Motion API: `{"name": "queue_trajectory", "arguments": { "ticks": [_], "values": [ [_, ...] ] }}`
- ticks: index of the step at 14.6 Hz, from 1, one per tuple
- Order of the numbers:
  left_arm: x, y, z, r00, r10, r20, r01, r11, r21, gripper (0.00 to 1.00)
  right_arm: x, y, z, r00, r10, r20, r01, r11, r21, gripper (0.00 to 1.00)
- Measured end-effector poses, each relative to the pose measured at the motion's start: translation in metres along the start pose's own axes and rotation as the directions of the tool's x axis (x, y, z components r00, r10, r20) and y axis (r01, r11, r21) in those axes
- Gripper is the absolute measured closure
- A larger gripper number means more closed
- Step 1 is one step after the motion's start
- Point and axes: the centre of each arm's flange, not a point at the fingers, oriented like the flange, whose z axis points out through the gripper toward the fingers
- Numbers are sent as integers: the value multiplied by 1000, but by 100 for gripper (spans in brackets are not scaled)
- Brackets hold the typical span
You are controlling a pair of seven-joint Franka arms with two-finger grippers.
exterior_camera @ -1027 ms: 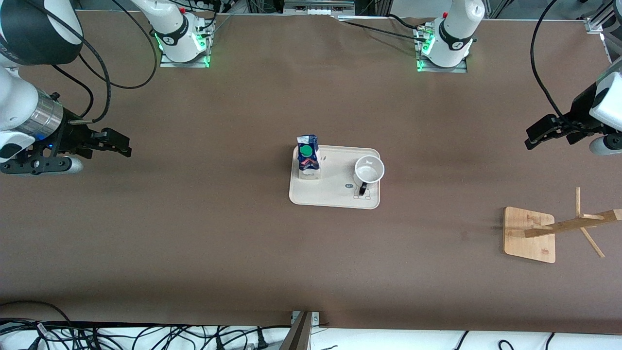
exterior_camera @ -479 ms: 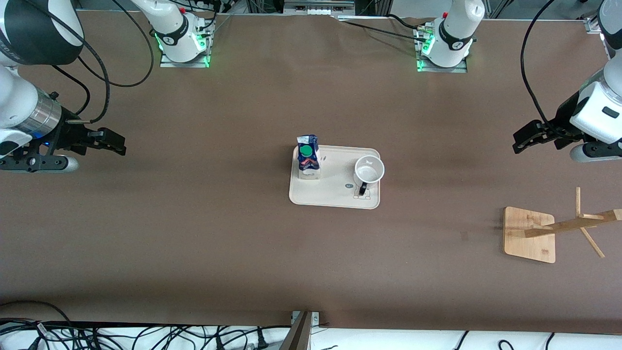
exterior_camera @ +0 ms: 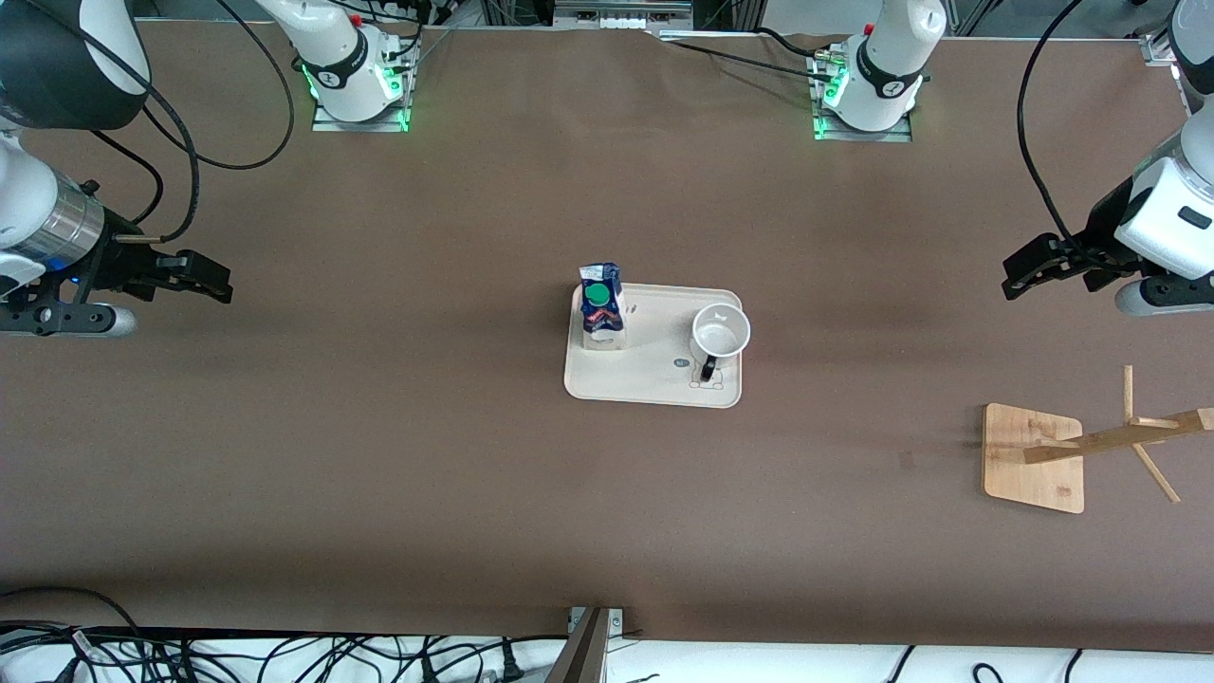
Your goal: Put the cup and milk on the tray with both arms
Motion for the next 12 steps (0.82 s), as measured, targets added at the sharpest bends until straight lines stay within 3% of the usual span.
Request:
{"name": "queue_trajectory", "arguments": {
  "ticks": [5,10,12],
  "values": [
    [0,0,-1,1000,0,-2,0,1000,0,0,-6,-4,-10,996,-90,-4,90,994,-66,0],
    [0,0,-1,1000,0,-2,0,1000,0,0,-25,21,-27,999,-31,41,34,997,-76,0],
    [0,0,-1,1000,0,-2,0,1000,0,0,-24,35,-26,999,31,42,-29,999,-43,0]
  ]
}}
